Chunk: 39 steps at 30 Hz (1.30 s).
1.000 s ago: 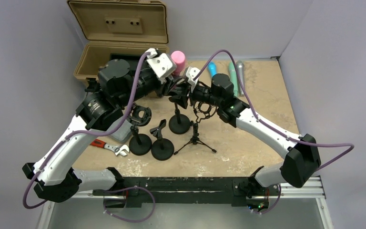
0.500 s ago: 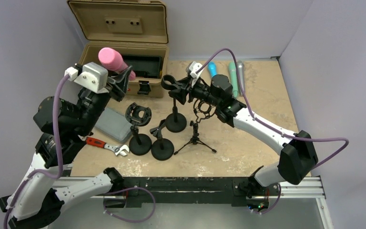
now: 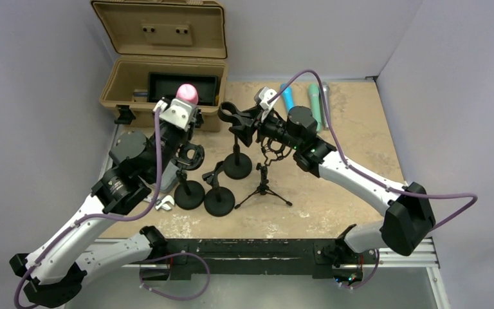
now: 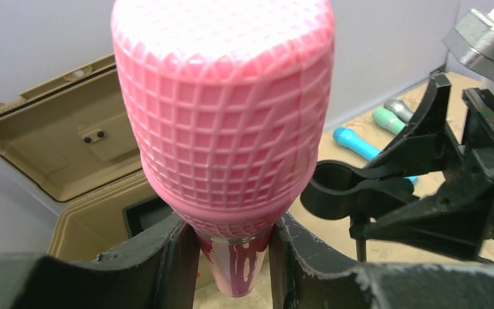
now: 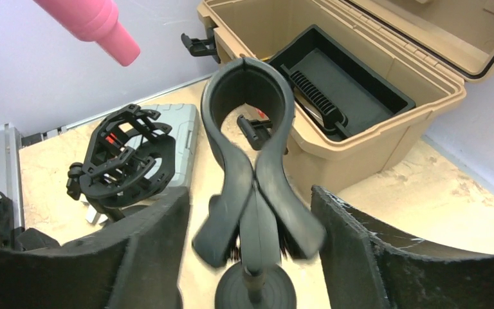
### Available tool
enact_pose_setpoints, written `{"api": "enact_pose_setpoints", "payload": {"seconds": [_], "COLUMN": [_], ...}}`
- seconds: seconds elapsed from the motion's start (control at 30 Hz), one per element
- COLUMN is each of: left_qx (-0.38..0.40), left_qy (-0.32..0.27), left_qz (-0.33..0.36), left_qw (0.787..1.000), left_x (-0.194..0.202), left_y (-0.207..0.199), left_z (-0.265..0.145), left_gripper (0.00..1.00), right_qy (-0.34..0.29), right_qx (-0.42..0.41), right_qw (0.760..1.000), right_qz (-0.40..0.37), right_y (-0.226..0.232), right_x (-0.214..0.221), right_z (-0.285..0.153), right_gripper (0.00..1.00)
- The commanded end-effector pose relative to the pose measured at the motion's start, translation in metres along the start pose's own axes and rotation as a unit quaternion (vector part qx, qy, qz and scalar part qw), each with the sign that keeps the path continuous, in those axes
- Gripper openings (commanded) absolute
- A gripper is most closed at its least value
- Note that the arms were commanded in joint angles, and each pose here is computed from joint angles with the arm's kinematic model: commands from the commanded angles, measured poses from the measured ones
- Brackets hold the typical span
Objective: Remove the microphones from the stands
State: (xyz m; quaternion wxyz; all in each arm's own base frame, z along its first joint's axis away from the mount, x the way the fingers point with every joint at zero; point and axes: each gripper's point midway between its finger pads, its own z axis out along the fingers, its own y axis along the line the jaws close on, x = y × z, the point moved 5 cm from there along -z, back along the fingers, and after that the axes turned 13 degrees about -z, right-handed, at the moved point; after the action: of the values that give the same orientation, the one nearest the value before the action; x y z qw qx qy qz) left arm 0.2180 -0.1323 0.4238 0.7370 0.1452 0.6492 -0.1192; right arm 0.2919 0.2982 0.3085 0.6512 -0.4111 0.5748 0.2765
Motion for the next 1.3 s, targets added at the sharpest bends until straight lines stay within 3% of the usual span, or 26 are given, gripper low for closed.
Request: {"api": "enact_pose_setpoints", "payload": {"seconds": [0.0, 0.3, 0.73, 1.1, 1.27], "left_qx": [-0.047, -0.064, -0.059, -0.059, -0.059], "left_qy": [-0.071, -0.104, -0.100, -0.099, -0.099], "left_qz": [-0.004, -0.019, -0.030, -0.032, -0.032], "left_qw": [0.996, 0.992, 0.993, 0.993, 0.993], "left_x": [-0.032, -0.040, -0.037, -0.037, -0.037], "left_y": [0.018, 0.028, 0.025, 0.025, 0.025], "left_z": [-0.009, -0.022, -0.019, -0.020, -0.020], "left_gripper": [0.00, 0.00, 0.00, 0.00, 0.00], "right_qy": [-0.013, -0.008, -0.041, -0.034, -0.012], "right_qx": [0.018, 0.020, 0.060, 0.052, 0.060], "right_qw": [1.000, 0.999, 0.993, 0.994, 0.995], "right_qz": [0.015, 0.042, 0.089, 0.086, 0.079], "right_y": [0.001, 0.000, -0.012, -0.022, -0.026], "right_x": [-0.016, -0.036, -0.086, -0.091, -0.077], "right_z": [-0.006, -0.015, -0.024, 0.007, 0.016], "right_gripper": [0.69, 0.75, 0.72, 0.39, 0.35]}}
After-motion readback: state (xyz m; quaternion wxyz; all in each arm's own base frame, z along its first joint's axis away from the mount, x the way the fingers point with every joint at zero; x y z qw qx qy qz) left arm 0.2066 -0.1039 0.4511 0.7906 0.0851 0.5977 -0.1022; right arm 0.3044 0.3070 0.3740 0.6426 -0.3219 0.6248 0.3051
